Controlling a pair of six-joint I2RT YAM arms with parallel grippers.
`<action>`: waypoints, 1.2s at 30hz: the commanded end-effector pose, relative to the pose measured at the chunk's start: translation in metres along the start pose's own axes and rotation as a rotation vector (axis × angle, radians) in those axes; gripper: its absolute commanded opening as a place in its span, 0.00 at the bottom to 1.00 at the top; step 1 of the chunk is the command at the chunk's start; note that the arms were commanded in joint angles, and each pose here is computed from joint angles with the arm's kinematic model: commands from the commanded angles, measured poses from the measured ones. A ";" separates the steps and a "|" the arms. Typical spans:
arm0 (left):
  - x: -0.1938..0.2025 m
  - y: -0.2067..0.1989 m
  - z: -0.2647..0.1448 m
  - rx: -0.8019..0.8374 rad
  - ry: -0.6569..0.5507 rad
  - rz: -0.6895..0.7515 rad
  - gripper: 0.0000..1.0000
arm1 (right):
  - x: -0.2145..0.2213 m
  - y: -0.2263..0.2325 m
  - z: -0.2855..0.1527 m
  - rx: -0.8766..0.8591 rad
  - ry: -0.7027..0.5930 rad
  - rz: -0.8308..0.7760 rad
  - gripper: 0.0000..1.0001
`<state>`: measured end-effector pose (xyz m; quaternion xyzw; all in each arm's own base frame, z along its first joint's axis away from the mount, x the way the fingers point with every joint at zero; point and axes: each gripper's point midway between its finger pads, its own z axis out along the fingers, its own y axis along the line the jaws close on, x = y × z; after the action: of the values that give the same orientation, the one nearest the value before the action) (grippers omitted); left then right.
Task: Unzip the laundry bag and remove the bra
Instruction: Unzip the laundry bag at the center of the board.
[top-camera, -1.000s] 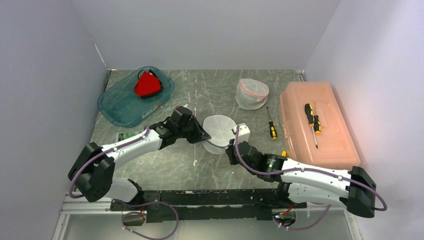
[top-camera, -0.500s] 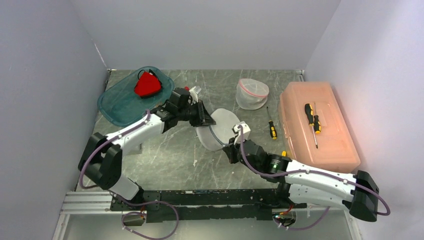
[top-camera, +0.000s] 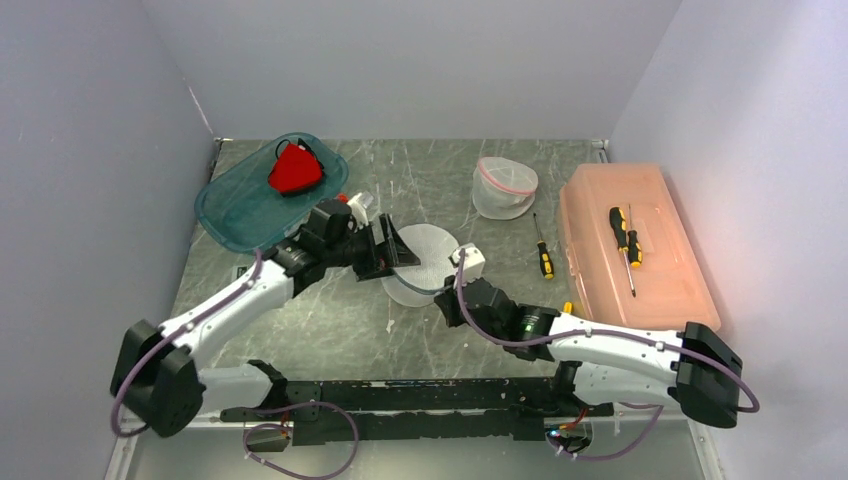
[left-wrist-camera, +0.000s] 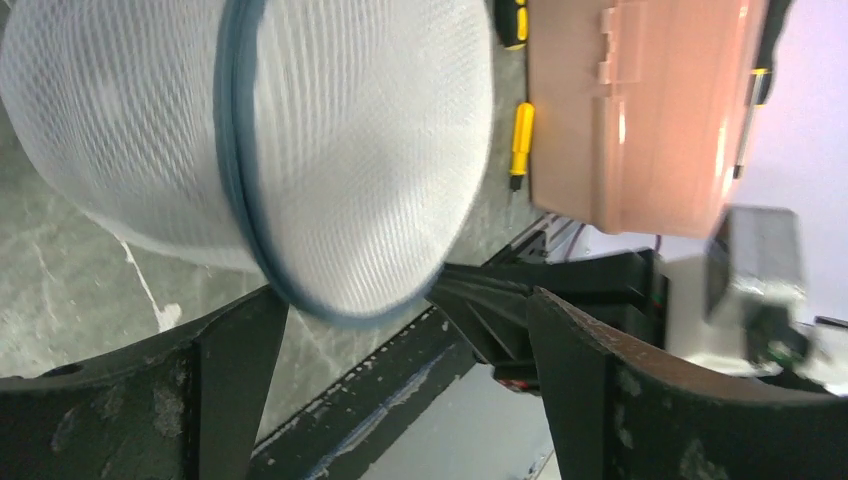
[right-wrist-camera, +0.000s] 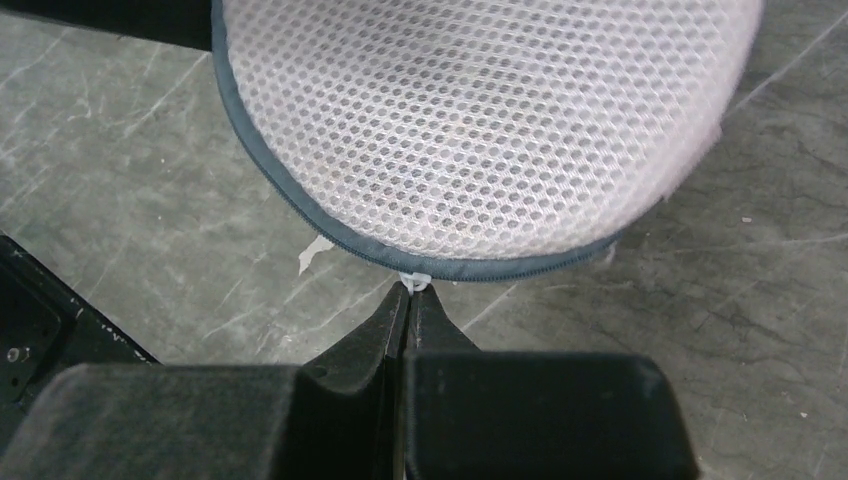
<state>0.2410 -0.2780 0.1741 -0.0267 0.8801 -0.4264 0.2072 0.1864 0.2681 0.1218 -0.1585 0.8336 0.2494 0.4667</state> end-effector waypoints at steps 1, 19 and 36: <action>0.009 -0.003 -0.018 -0.026 -0.049 -0.087 0.94 | -0.030 0.024 0.006 -0.050 -0.059 0.018 0.00; 0.002 0.005 0.003 -0.150 -0.122 -0.199 0.90 | -0.041 0.062 0.017 -0.155 -0.018 -0.025 0.00; -0.011 0.038 0.010 -0.219 -0.157 -0.252 0.04 | -0.036 0.040 0.003 -0.047 0.014 0.020 0.00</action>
<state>0.2510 -0.2669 0.1368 -0.1845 0.8989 -0.3508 0.1868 0.1841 0.3105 0.1453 -0.1892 0.8373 0.2697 0.4364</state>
